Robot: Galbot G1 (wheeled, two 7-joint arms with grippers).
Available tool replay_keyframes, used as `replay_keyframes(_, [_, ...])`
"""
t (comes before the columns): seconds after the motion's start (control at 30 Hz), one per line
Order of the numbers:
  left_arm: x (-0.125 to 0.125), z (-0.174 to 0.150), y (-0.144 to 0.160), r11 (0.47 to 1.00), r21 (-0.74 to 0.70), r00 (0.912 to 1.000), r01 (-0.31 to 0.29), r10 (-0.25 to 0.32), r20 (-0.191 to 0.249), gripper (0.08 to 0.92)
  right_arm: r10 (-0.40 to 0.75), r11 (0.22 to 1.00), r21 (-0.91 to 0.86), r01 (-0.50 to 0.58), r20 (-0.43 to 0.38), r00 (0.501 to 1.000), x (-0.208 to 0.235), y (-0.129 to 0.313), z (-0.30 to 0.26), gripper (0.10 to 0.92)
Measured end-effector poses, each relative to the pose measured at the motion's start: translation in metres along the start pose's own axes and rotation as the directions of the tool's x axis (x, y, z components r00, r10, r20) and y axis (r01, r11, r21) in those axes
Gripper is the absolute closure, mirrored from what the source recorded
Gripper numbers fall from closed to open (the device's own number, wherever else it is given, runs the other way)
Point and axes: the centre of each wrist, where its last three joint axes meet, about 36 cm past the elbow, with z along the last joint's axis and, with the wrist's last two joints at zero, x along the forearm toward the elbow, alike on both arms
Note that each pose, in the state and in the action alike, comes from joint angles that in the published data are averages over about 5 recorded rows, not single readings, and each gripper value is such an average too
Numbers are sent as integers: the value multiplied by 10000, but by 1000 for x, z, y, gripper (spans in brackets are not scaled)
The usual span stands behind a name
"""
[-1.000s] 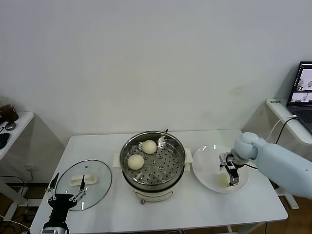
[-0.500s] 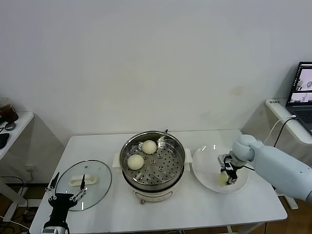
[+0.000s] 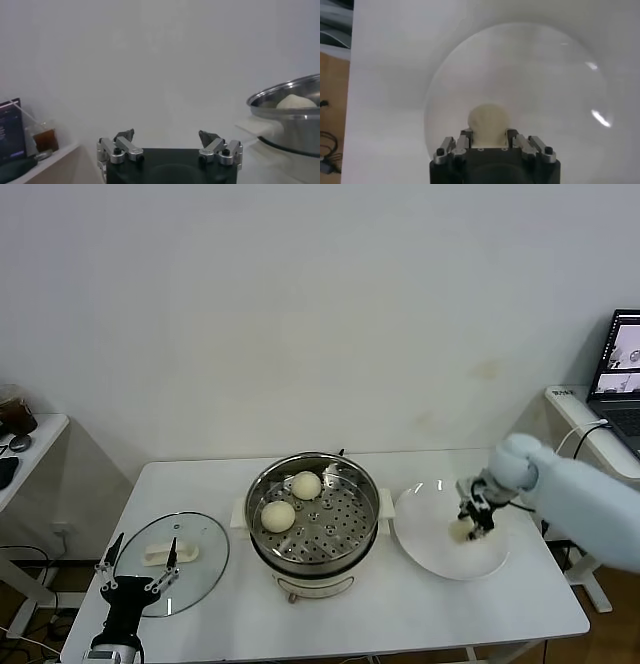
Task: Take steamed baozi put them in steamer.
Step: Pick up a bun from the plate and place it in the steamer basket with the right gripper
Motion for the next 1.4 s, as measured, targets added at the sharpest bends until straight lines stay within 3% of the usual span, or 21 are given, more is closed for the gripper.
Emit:
replay_keyframes(0.3, [-3, -2, -1, 10000, 52, 9999, -23, 22, 102, 177, 1034, 9767, 1721, -1282, 1458, 9839, 107, -47, -57, 576])
replay_keyframes(0.5, [-3, -2, 3, 10000, 5, 9999, 50, -50, 88, 177, 900, 9063, 3863, -1716, 2204, 9712, 136, -62, -131, 572])
replay_keyframes(0.93, [-3, 0, 11, 9994, -26, 9994, 333, -333, 45, 177, -646, 6070, 7824, -1392, 2232, 9726, 89, -64, -273, 560])
replay_keyframes(1.4, [-3, 4, 13, 9990, -18, 9990, 452, -452, -34, 177, -1525, 3185, 9435, -912, 1459, 9775, 35, -58, -327, 515])
